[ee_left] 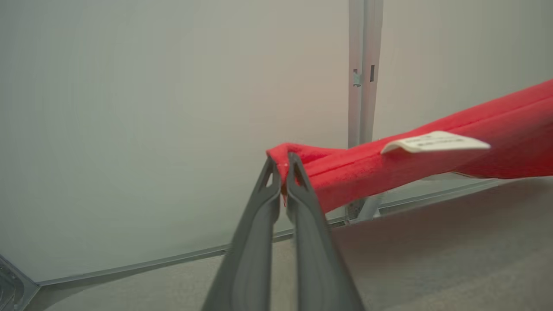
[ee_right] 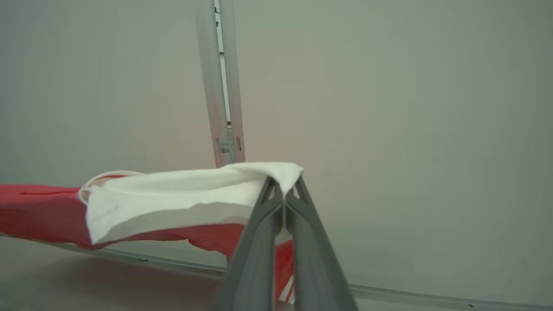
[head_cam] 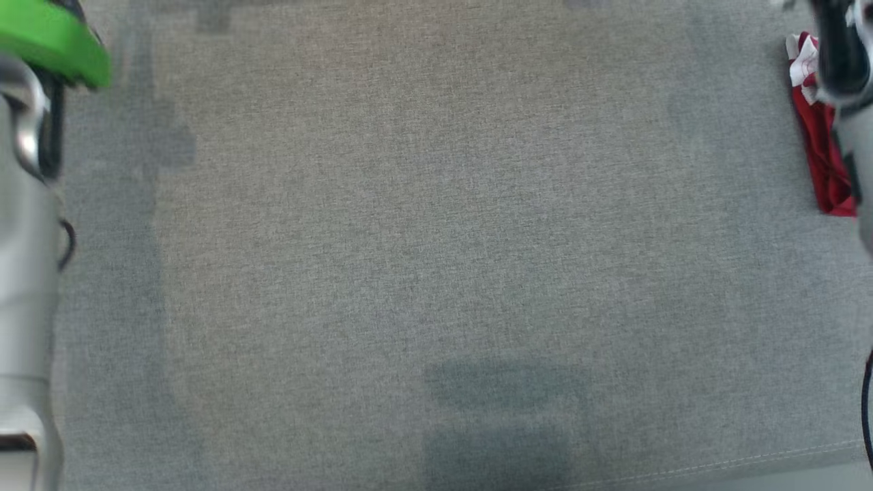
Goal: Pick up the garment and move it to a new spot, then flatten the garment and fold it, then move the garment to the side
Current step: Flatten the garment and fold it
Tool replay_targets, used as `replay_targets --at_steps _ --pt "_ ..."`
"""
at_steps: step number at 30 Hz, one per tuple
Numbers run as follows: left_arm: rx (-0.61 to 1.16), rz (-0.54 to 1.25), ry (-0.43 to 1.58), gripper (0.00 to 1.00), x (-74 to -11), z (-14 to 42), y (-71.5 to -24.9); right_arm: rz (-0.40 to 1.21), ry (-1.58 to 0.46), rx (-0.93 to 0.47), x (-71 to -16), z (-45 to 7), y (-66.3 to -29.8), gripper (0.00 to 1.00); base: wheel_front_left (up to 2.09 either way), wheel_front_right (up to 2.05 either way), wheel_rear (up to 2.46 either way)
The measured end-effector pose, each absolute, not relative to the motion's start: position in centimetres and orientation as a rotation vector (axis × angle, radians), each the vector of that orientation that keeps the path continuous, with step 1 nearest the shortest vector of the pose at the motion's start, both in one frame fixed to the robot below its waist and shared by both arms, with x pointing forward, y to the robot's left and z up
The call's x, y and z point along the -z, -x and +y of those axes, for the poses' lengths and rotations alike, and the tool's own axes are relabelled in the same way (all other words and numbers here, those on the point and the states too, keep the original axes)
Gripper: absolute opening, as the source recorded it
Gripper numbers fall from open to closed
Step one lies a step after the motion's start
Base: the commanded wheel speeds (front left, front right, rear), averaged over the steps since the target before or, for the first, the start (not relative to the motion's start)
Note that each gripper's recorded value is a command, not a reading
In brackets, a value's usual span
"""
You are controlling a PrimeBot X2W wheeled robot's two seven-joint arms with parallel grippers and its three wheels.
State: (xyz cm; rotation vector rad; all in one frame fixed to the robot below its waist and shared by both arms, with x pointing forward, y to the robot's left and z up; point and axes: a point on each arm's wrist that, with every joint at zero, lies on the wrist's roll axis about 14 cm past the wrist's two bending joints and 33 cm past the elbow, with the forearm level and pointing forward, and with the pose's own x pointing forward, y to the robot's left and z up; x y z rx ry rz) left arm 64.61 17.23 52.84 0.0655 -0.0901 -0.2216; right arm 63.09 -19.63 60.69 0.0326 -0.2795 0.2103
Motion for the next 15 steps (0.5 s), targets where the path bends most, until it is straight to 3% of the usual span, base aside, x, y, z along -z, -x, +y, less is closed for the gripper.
replay_targets --at_steps 5,15 --pt "0.214 0.093 0.028 0.0 -44.9 16.4 -58.7 -0.128 -0.133 -0.19 -53.8 -20.8 -57.9 0.0 0.0 0.0 0.0" --pt "0.043 0.254 0.185 0.0 -39.6 18.4 -47.0 0.07 -0.237 -0.17 -47.6 -20.4 -46.9 0.0 0.0 0.0 0.0"
